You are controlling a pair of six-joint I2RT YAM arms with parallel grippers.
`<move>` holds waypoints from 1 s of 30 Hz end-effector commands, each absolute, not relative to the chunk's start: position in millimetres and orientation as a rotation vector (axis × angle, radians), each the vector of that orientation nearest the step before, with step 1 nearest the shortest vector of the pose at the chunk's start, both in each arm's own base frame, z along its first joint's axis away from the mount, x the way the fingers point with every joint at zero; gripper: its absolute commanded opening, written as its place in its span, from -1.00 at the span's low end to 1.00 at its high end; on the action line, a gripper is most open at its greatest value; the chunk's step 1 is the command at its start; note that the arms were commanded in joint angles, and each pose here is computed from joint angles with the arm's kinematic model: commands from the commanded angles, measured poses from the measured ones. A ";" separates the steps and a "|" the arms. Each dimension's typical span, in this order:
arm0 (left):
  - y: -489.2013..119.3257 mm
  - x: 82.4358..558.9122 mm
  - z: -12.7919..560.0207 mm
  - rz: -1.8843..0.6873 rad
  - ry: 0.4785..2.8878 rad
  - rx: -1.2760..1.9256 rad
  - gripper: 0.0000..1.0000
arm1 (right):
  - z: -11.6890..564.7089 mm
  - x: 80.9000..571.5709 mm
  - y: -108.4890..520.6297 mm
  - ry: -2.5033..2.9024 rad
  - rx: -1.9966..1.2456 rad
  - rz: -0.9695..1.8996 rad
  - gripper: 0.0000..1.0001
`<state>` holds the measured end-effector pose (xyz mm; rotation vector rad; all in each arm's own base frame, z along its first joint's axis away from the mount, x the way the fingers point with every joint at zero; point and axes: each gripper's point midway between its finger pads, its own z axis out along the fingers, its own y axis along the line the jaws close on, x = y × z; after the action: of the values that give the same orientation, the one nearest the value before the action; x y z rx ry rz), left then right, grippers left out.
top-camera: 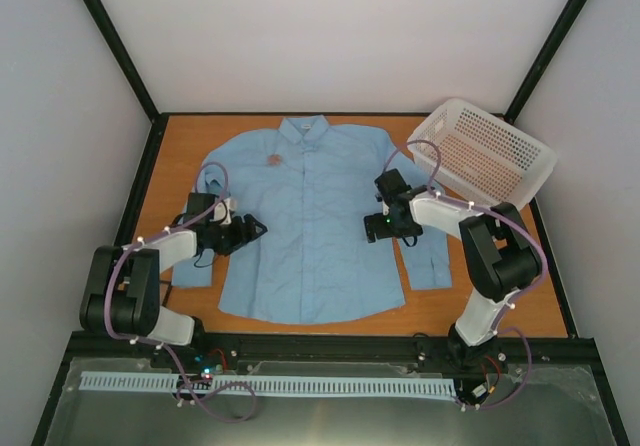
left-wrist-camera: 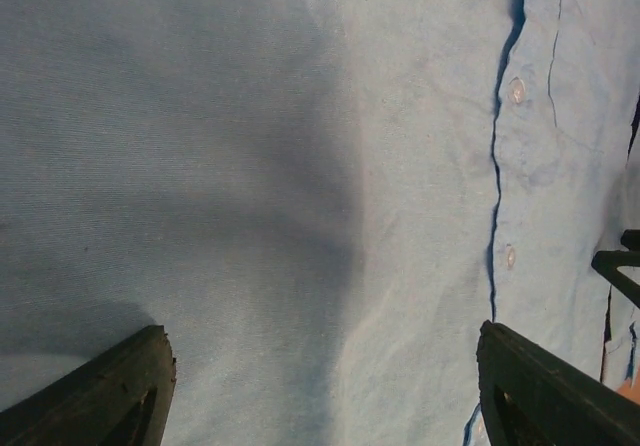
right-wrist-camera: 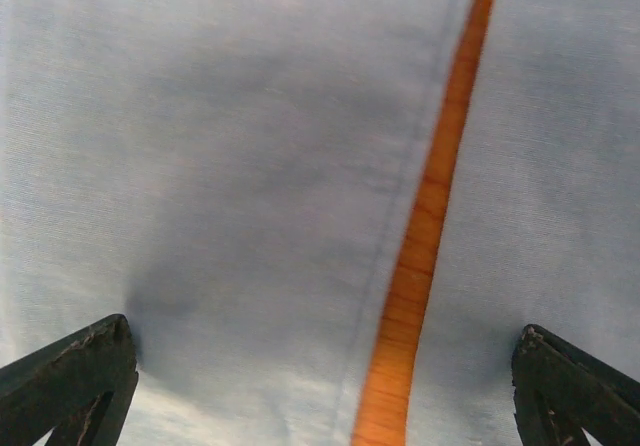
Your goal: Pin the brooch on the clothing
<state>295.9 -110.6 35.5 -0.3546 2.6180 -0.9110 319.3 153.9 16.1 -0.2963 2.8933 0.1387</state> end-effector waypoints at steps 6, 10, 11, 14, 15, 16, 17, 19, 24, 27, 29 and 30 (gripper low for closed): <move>-92.9 270.9 31.7 -0.794 2.636 -0.488 0.68 | 15.4 289.3 125.6 2.900 -0.200 0.055 1.00; -93.9 294.8 95.8 -0.808 2.468 -0.401 0.73 | 91.2 310.1 148.8 2.719 -0.254 0.230 1.00; -93.5 300.2 117.6 -0.805 2.417 -0.370 0.76 | 117.9 316.7 152.9 2.654 -0.260 0.263 1.00; -91.2 313.2 199.1 -0.780 2.223 -0.255 0.92 | 201.6 327.2 159.0 2.445 -0.271 0.348 1.00; -90.0 314.3 228.3 -0.767 2.154 -0.219 0.98 | 231.2 328.1 158.3 2.370 -0.264 0.367 1.00; -88.6 313.0 253.7 -0.754 2.098 -0.192 0.99 | 259.4 326.9 156.8 2.298 -0.261 0.381 1.00; -87.4 311.5 290.2 -0.740 2.015 -0.152 0.99 | 283.2 323.3 154.1 2.240 -0.261 0.389 1.00; -84.7 301.1 345.1 -0.711 1.893 -0.091 0.99 | 332.4 313.4 147.4 2.124 -0.265 0.392 1.00; -70.1 268.1 450.9 -0.598 1.653 -0.026 0.99 | 408.4 281.5 114.9 1.985 -0.210 0.316 1.00; -58.3 250.1 491.6 -0.528 1.564 -0.037 0.99 | 441.5 260.9 94.2 1.928 -0.155 0.278 1.00; -53.4 238.9 513.6 -0.499 1.516 -0.037 0.99 | 462.4 246.5 83.2 1.881 -0.122 0.274 1.00; -51.5 232.3 524.1 -0.488 1.492 -0.036 1.00 | 472.0 239.0 78.3 1.857 -0.108 0.278 1.00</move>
<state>242.9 -66.4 509.9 -0.0069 1.4920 -0.5956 262.9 105.5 463.2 -0.1640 1.8404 0.3607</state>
